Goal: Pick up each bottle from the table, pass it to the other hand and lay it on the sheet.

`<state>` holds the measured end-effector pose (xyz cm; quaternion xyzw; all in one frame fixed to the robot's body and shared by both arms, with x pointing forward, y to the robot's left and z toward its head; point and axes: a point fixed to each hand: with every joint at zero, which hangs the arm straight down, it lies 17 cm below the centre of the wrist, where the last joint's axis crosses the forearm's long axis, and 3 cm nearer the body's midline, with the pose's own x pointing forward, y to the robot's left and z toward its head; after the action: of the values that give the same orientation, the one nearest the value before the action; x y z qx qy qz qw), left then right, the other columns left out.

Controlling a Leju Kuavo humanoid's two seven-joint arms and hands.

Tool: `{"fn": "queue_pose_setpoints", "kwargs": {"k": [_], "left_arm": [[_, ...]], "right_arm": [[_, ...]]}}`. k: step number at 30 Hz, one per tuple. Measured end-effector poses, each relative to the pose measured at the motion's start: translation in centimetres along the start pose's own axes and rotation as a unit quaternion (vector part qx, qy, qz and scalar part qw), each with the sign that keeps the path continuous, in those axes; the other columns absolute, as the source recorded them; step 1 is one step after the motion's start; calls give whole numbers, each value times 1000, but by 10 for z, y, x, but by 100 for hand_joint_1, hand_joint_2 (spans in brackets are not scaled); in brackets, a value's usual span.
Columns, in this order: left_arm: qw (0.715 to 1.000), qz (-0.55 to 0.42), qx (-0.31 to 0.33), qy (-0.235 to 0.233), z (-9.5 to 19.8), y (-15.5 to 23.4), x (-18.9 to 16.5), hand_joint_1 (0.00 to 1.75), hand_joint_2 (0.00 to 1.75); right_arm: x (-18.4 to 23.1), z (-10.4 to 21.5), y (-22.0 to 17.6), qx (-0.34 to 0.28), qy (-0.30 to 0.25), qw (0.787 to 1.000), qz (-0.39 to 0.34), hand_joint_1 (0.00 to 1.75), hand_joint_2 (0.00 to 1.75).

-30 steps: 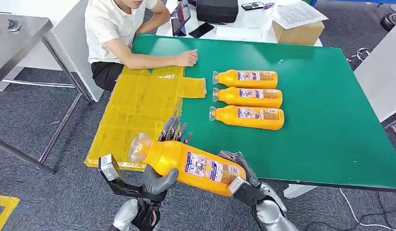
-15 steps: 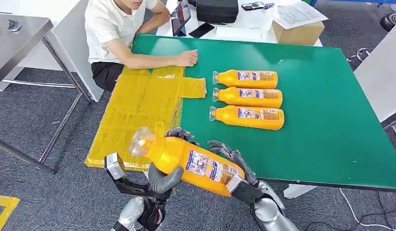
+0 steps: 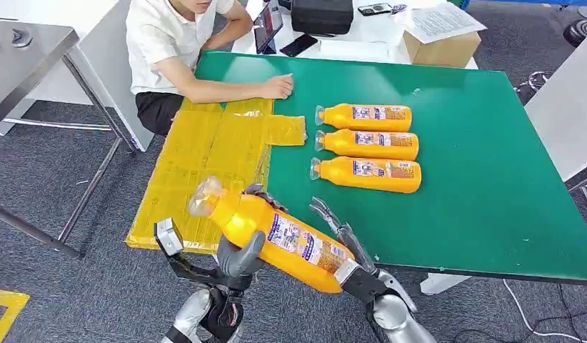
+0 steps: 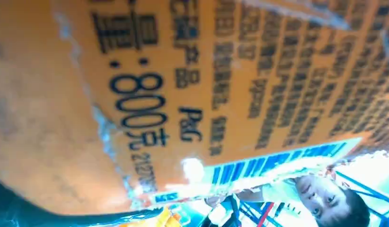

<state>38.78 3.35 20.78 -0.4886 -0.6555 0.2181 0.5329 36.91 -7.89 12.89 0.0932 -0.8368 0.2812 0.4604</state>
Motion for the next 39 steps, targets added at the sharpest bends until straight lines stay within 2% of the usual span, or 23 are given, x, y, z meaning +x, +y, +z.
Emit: {"fn": "queue_pose_setpoints", "kwargs": {"k": [4, 5, 8, 11, 12, 14, 17, 24, 27, 29, 33, 39], "left_arm": [[999, 0, 39, -3, -3, 18, 5, 175, 175], [999, -2, 47, -6, -3, 22, 7, 175, 175], [996, -30, 83, -25, -5, 41, 21, 175, 175], [977, -158, 126, -63, -6, 60, 42, 175, 175], [966, -202, 142, -79, -5, 67, 52, 175, 175], [952, -245, 159, -93, -3, 80, 66, 175, 175], [946, -257, 173, -100, 0, 92, 79, 175, 175], [950, -225, 196, -95, 0, 107, 93, 175, 175], [932, -266, 222, -108, 2, 116, 104, 175, 175], [921, -293, 228, -116, 2, 117, 110, 175, 175], [913, -311, 232, -126, 0, 117, 116, 175, 175], [825, -479, 254, -163, -4, 121, 137, 175, 175]], "right_arm": [[1, -1, 0, -13, 1, 1000, -6, 0, 175], [1, 0, 0, -17, 2, 1000, -6, 0, 0], [-2, 3, -9, -55, 10, 998, 4, 0, 0], [3, 8, -45, -161, 16, 985, 57, 0, 0], [10, 12, -70, -223, 15, 971, 79, 0, 0], [25, 20, -110, -306, 8, 946, 107, 0, 0], [45, 36, -152, -387, -2, 911, 142, 0, 0], [101, 61, -218, -499, -41, 844, 192, 0, 0], [115, 78, -240, -538, -43, 815, 209, 0, 0], [120, 88, -250, -555, -42, 802, 216, 0, 0], [127, 98, -259, -573, -43, 787, 223, 0, 0], [126, 106, -264, -590, -38, 777, 214, 0, 0]]}}
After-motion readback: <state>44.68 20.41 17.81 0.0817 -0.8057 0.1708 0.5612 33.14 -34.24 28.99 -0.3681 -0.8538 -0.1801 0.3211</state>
